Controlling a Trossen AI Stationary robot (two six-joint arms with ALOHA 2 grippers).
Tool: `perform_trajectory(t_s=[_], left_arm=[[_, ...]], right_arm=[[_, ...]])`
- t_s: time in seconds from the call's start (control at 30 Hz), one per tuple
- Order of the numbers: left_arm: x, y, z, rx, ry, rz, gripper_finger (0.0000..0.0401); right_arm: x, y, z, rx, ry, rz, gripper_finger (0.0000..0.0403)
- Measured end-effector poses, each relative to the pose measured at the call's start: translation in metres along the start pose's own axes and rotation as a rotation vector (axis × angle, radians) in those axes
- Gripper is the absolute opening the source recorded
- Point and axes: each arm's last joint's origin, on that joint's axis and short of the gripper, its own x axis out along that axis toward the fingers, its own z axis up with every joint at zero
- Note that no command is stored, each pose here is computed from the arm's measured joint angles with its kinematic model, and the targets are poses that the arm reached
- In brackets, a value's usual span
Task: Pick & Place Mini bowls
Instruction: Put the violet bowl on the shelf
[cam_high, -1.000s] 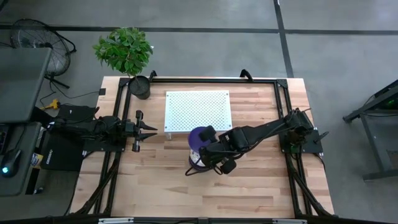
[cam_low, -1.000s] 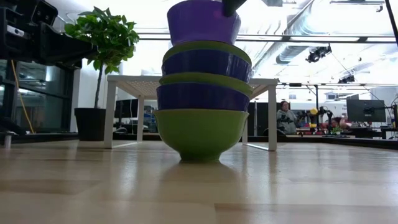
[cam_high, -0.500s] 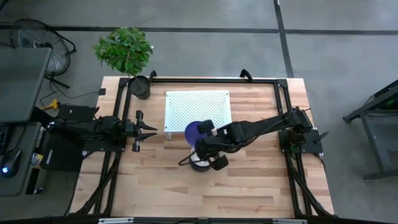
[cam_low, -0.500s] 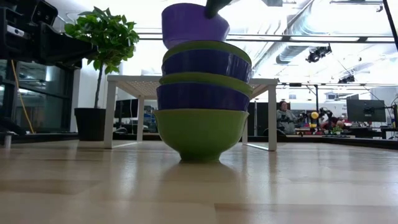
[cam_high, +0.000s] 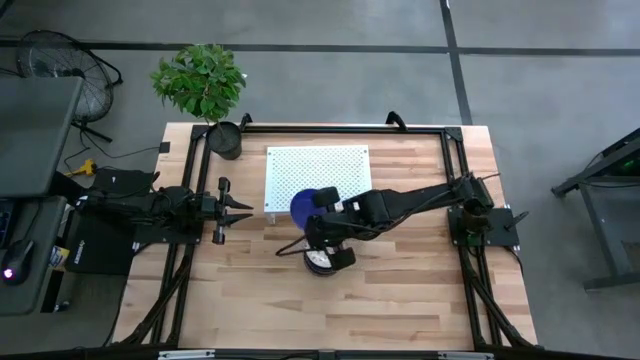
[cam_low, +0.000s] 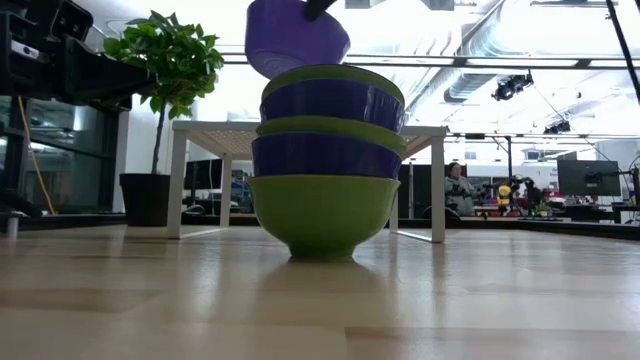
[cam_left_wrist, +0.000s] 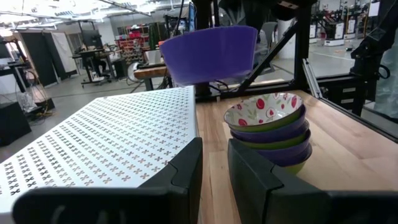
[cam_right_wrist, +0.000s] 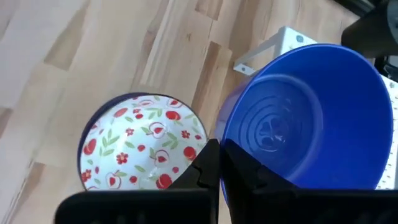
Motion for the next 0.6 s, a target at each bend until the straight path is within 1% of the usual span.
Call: perform_trajectory(t_s=[0.17,0.23,0.4,0.47,0.53,0.6], left_arm=[[0.0,0.0,0.0,0.0,0.0,0.0,0.0072],[0.0,0.0,0.0,0.0,0.0,-0.001,0.0072],[0.0,0.0,0.0,0.0,0.0,0.0,0.0072],[0.0,0.0,0.0,0.0,0.0,-0.001,0.0072],[0.0,0.0,0.0,0.0,0.0,0.0,0.0072],[0.0,0.0,0.0,0.0,0.0,0.0,0.0072]], right_arm=[[0.002,-0.012,0.015,0.005,0.018,-0.007,0.0],[0.008,-0.016,0.02,-0.001,0.025,-0.01,0.0],[0.024,-0.022,0.02,0.004,-0.004,0.018,0.0],[0.026,-0.026,0.02,0.02,-0.004,0.008,0.0],[0.027,-0.031,0.019,0.03,0.0,-0.026,0.0],[0.028,-0.036,0.018,0.004,0.004,-0.048,0.0]])
